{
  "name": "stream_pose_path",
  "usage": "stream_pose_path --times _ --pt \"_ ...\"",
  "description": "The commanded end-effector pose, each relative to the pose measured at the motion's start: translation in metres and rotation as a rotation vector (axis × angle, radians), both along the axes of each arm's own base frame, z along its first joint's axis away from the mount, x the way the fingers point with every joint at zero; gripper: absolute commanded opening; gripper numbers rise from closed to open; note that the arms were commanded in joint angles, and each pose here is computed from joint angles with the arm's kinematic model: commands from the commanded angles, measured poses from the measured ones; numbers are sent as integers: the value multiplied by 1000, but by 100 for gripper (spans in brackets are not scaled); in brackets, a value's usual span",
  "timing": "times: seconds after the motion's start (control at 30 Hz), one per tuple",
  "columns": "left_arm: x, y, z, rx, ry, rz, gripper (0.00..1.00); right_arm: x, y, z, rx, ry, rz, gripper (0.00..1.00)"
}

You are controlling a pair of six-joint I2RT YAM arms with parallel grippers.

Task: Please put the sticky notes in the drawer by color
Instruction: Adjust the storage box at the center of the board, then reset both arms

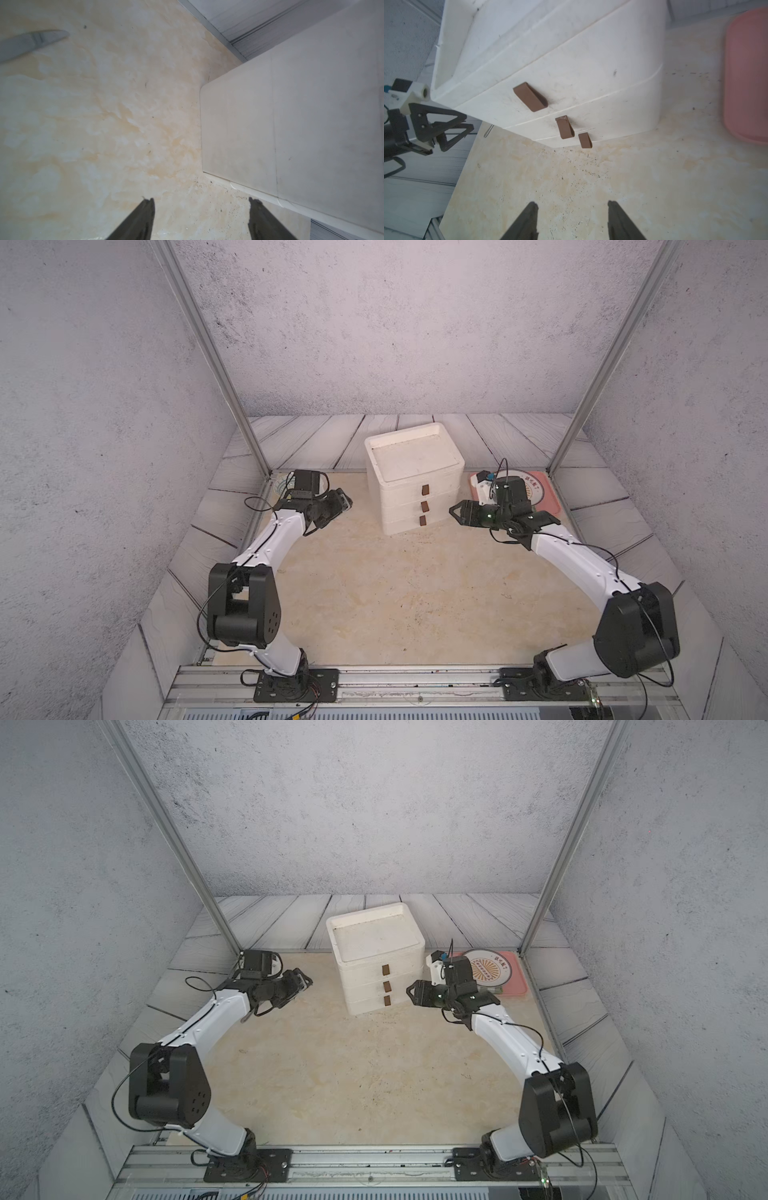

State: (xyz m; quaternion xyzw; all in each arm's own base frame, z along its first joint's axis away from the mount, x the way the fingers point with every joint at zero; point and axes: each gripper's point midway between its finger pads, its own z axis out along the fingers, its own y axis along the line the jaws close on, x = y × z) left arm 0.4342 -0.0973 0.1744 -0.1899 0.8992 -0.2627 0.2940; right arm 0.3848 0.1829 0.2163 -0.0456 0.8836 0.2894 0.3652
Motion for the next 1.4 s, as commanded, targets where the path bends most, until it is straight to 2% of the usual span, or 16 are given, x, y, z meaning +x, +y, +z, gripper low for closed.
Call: stream_pose_path --times 0.0,0.1,0.23,0.43,0.57,0.7,0.87,1.13,1.23,1.37 --pt "-7 -7 4 -21 -9 -14 76 15 -36 -10 -55 6 -154 60" --pt "-12 -11 7 -51 -36 -15 76 46 -50 -12 13 31 -222 60" --pt "-27 0 2 12 -21 -8 76 92 -66 -28 80 104 -278 58" --pt "-45 32 -4 129 -25 80 78 150 -41 -49 195 181 -177 57" --pt "-51 39 1 130 -66 110 79 167 -19 -59 235 191 -78 56" --pt "-53 40 1 123 -63 108 79 159 4 -66 258 201 4 56" --pt "-52 39 -5 120 -46 101 79 132 31 -67 233 183 77 56" --pt "-52 40 -8 123 -36 97 79 107 36 -67 191 181 97 56" --pt "-53 46 -6 149 -47 112 79 97 24 -65 124 170 67 57" --pt "-56 67 -2 265 -74 148 79 73 -8 -60 -63 144 7 59"
